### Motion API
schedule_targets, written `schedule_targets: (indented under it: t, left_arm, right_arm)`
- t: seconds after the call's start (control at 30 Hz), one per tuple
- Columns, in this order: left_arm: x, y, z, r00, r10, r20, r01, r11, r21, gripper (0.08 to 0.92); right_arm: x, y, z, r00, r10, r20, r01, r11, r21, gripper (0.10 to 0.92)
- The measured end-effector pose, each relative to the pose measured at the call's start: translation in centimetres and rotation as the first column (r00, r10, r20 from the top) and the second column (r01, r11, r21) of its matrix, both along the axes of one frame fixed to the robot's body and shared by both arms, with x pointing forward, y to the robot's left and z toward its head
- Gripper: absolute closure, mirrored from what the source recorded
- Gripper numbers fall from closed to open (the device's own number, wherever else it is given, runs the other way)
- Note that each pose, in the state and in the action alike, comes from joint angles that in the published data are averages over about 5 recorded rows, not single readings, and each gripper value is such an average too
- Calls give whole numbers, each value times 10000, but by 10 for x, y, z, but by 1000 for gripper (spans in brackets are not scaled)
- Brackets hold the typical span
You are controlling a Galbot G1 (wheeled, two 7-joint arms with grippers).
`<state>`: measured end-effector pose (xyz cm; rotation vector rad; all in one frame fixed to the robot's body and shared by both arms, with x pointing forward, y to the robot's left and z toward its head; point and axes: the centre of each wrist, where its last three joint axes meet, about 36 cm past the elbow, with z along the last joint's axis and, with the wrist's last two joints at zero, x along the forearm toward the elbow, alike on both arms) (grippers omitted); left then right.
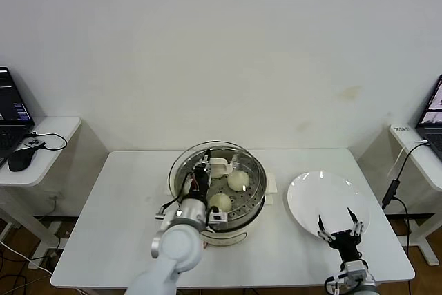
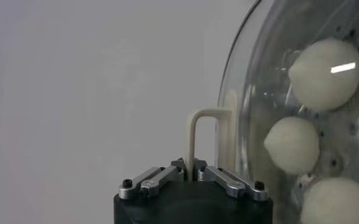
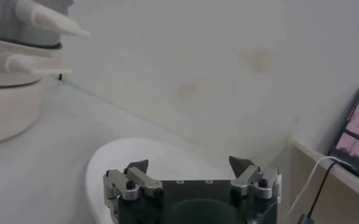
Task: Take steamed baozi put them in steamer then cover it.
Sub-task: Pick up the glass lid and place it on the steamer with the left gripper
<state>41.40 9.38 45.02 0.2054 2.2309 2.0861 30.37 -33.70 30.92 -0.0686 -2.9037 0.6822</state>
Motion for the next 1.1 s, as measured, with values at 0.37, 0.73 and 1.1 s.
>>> schedule_targets:
  t: [0.37,0.73,1.1]
  left_arm:
    - [3,-19,-13,9997,-78,-222,83,9997,250,853]
    - [6,-22,-17,9996,-8,-285,16,9996,272,853]
    - [0,-24,-19,9992,-29,-394,38,9998,211,853]
  right_arm:
    - [-1,-3,-1,10000,83,-19,-83,9999,-88,200]
    - [-5,-4,-2,9999,140,-62,-141,9998,-138,199]
    - [-5,-3,-2,9997,241,-79,-242,9996,-170,199]
